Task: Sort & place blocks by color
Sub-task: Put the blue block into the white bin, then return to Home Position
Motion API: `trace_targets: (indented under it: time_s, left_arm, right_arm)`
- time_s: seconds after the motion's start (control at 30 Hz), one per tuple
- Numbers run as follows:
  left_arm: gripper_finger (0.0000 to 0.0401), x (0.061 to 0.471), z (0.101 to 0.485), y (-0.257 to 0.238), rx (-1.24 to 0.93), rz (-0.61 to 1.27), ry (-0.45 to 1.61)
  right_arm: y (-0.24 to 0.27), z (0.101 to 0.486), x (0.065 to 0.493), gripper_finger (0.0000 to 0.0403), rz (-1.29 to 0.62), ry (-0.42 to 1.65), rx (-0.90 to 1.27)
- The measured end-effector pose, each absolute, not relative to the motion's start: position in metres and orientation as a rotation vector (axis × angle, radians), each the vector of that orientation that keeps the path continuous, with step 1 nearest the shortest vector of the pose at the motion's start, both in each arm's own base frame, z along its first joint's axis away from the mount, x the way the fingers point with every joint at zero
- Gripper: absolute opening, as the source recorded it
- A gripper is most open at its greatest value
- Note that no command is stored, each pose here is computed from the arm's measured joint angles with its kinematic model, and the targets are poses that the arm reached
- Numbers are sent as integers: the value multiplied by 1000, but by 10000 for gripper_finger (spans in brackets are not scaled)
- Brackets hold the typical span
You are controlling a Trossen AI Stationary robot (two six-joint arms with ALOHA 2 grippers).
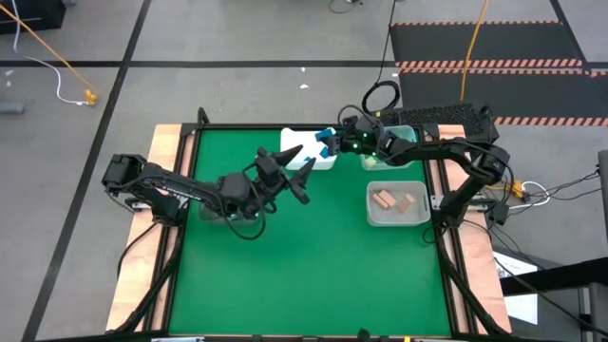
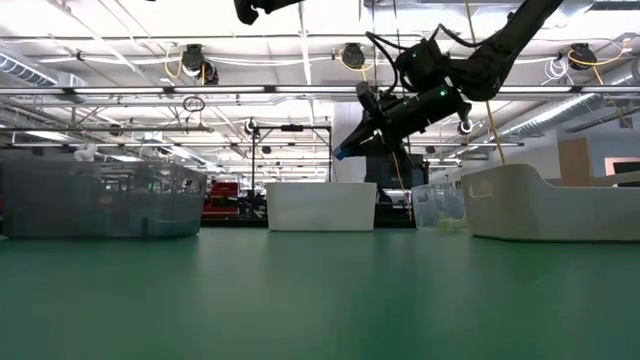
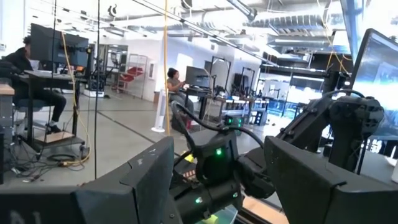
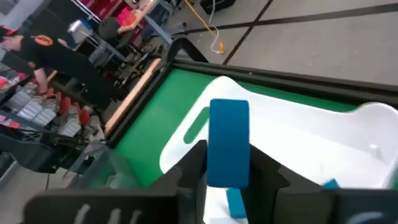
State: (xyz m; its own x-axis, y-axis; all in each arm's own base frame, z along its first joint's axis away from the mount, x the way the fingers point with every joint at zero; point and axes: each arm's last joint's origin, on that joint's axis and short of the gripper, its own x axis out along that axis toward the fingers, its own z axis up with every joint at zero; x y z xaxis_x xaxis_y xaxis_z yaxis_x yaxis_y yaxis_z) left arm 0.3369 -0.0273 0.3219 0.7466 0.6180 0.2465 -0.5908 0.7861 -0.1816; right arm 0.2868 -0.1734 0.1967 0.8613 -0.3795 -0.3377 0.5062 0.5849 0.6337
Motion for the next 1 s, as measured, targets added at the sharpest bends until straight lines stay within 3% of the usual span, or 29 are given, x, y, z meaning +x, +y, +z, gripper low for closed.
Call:
trace_targets:
  time_s: [0.5,0.6,0.8,1.0]
  left_arm:
    - [250,337,320,-29,-113,651,-279]
    - [250,331,326,-29,-166,630,-280]
    - [250,302,339,-23,-149,540,-80]
    - [251,248,356,-10,-194,558,81]
  right_arm:
    - [-172,216,287,220,-398,81,713]
    - [-167,232,282,231,-378,55,656]
    - [-150,266,262,233,-355,63,476]
    - [-137,288,233,233,-485,127,384]
